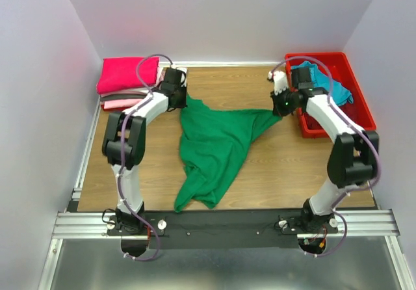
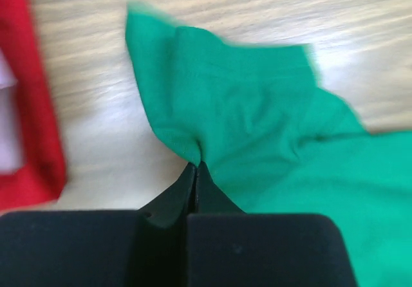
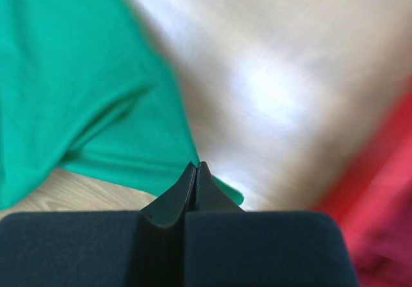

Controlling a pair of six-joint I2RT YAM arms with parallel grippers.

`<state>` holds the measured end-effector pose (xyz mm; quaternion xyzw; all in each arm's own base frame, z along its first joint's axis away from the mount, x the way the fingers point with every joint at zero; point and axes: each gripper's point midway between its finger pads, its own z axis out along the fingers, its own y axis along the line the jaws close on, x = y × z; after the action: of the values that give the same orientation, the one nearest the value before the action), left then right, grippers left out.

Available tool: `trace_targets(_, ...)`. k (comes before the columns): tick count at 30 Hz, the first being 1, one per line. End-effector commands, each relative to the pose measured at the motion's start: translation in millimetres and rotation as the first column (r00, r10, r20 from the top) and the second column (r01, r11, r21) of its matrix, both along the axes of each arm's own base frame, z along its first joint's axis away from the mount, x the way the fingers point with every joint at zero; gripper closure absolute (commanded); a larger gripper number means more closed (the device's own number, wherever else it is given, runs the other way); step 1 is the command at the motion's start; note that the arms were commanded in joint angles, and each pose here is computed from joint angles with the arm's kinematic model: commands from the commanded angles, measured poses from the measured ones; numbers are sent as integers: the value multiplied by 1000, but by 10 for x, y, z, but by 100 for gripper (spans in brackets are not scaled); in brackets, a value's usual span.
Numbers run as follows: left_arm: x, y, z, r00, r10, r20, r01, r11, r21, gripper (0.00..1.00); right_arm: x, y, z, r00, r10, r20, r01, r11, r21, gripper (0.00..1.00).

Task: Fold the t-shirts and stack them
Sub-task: Flatten the tshirt out

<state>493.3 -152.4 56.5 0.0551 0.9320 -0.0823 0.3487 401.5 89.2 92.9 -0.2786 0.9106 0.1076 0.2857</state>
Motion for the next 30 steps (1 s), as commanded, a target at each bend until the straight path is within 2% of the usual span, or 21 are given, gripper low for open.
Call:
trace_targets(1, 56, -7, 1602, 935, 8, 355, 27, 995, -94, 100, 172, -104, 1148, 954, 35, 298, -22, 999, -49, 99)
trace_targets(2, -39, 82, 2135, 886, 43, 461, 11, 993, -114, 100, 162, -121, 1499, 927, 36, 374, -17, 998, -54, 99)
trace_targets(3, -132, 99, 2362, 865, 47, 500, 19, 992, -127, 100, 182, -135, 1585, 919, 41, 392, -18, 998, -62, 100)
trace_targets(5, -315, 127, 2855, 800, 54, 597, 50, 986, -157, 100, 116, -177, 2127, 858, 59, 511, -17, 996, -86, 99)
trace_targets(6, -546, 186, 3304, 728, 75, 681, 71, 980, -184, 100, 42, -204, 2391, 821, 60, 567, -10, 996, -90, 100)
trace_targets(8, -837, 194, 3735, 649, 74, 757, 134, 969, -209, 100, -17, -260, 2746, 764, 76, 641, 4, 993, -122, 100)
trace_targets(9, -1119, 268, 4120, 567, 99, 817, 160, 961, -227, 100, -51, -285, 3030, 718, 75, 692, 16, 992, -125, 100)
trace_targets(11, -1377, 347, 4395, 503, 124, 855, 176, 954, -243, 100, -155, -331, 3401, 650, 82, 756, 35, 990, -138, 100)
trace_targets(12, -1612, 406, 4621, 452, 144, 880, 195, 947, -255, 100, -220, -346, 3697, 596, 78, 799, 47, 990, -131, 100)
trace_targets(16, -2121, 488, 4993, 356, 169, 919, 262, 926, -272, 100, -501, -396, 4353, 459, 60, 886, 74, 992, -105, 100)
trace_targets(20, -2671, 549, 5349, 229, 178, 957, 346, 904, -251, 100, -779, -425, 4791, 362, 23, 932, 84, 995, -57, 100)
trace_targets(23, -2907, 540, 5493, 185, 173, 967, 396, 888, -235, 100, -923, -466, 5047, 302, 0, 953, 99, 995, -31, 100)
trace_targets(26, -3074, 561, 5586, 160, 187, 969, 421, 875, -238, 100, -941, -500, 5107, 287, -14, 958, 116, 993, -21, 99)
trace_targets(28, -3050, 580, 5535, 171, 197, 965, 408, 878, -251, 100, -880, -500, 5028, 306, -17, 952, 121, 992, -21, 100)
trace_targets(30, -2940, 596, 5442, 196, 212, 958, 384, 882, -273, 100, -723, -513, 4799, 358, -18, 934, 136, 990, -33, 99)
